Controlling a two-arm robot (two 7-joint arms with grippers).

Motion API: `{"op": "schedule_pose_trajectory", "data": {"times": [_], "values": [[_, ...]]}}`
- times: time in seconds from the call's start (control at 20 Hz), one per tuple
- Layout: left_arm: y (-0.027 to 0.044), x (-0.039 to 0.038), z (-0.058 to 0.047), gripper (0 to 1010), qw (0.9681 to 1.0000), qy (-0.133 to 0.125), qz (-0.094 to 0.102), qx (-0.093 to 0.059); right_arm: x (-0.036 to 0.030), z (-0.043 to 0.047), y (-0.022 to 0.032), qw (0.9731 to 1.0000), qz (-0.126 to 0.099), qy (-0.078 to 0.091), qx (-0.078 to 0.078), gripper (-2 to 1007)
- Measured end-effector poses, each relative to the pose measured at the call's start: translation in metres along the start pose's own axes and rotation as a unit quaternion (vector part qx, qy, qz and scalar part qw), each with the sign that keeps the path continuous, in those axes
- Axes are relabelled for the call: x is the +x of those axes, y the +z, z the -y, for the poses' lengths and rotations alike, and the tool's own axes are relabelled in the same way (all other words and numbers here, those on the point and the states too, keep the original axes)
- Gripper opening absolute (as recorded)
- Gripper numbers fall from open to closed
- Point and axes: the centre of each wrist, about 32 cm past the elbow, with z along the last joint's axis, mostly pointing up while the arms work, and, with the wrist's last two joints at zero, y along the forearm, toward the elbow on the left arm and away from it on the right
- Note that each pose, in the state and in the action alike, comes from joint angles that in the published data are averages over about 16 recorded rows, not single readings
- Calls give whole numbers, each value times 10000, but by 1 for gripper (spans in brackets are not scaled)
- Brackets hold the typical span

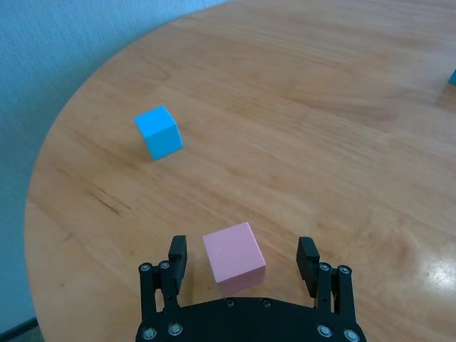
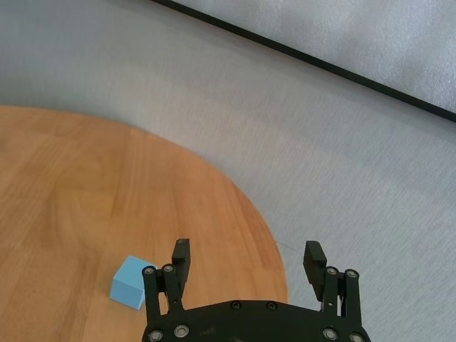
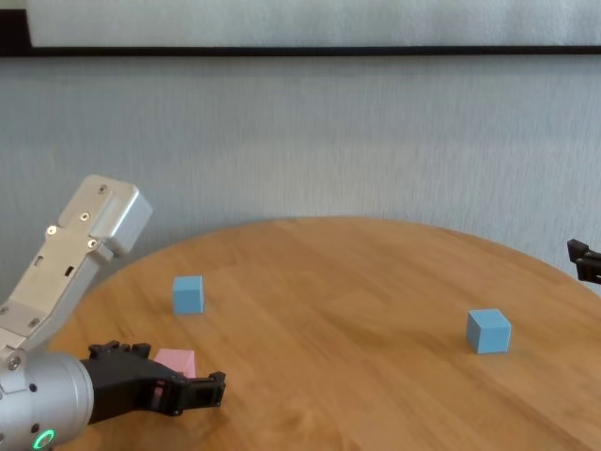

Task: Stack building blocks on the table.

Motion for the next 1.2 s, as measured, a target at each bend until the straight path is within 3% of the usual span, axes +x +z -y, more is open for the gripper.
{"op": "schedule_pose_trajectory", "data": {"times": [0.5,1.2], "values": [[-5,2,19,904,10000,24,22,-19,0,0,0,10000,0,0,0,1005],[-5,1,3,513,10000,58,71,-32,0,0,0,10000,0,0,0,1005]]}}
